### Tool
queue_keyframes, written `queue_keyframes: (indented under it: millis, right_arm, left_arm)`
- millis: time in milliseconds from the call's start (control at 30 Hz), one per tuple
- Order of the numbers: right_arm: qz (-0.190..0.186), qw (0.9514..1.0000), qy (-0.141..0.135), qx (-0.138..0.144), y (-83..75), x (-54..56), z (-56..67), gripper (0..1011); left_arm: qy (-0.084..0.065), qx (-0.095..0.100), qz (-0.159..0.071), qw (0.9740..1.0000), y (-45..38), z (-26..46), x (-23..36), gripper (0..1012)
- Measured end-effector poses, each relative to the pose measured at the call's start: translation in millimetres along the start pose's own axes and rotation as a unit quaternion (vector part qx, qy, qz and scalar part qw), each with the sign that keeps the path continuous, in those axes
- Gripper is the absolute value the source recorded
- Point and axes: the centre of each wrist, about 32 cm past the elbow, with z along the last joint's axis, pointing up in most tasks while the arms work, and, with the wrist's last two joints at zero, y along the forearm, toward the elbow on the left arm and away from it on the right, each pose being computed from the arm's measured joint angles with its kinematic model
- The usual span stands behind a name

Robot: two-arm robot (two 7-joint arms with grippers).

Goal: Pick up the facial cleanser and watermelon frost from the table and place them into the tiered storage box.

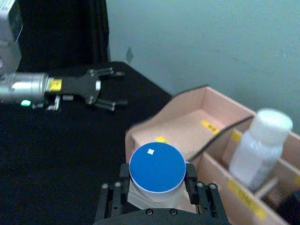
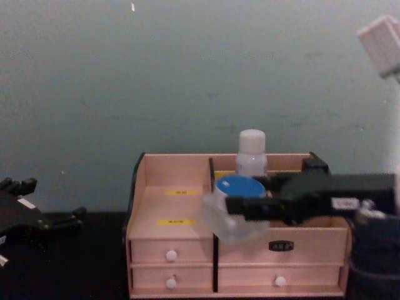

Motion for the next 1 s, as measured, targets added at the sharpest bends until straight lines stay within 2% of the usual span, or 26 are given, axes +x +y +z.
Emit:
queue_keyframes:
  millis: [200,433,700,1000]
  right_arm:
    - [0.003,0.9999,0.001,0.012,28.7,11.8,16.4,708]
    - [0.005,0.9998,0.005,0.016,54.0,23.9,27.7,708]
    - [0.005,0.9998,0.017,0.012,82.5,33.2,33.9,708]
    - [-0.009,0.9993,0.036,-0.007,110.7,40.5,34.3,708]
  left_arm:
    - [0.0,0.0,0.0,1.0,0.0,0.0,0.0,1001]
    - [0.0,0.0,0.0,1.0,0.0,0.0,0.0,1001]
    - [0.0,0.0,0.0,1.0,0.0,0.0,0.0,1001]
    - [0.0,0.0,0.0,1.0,0.0,0.0,0.0,1001]
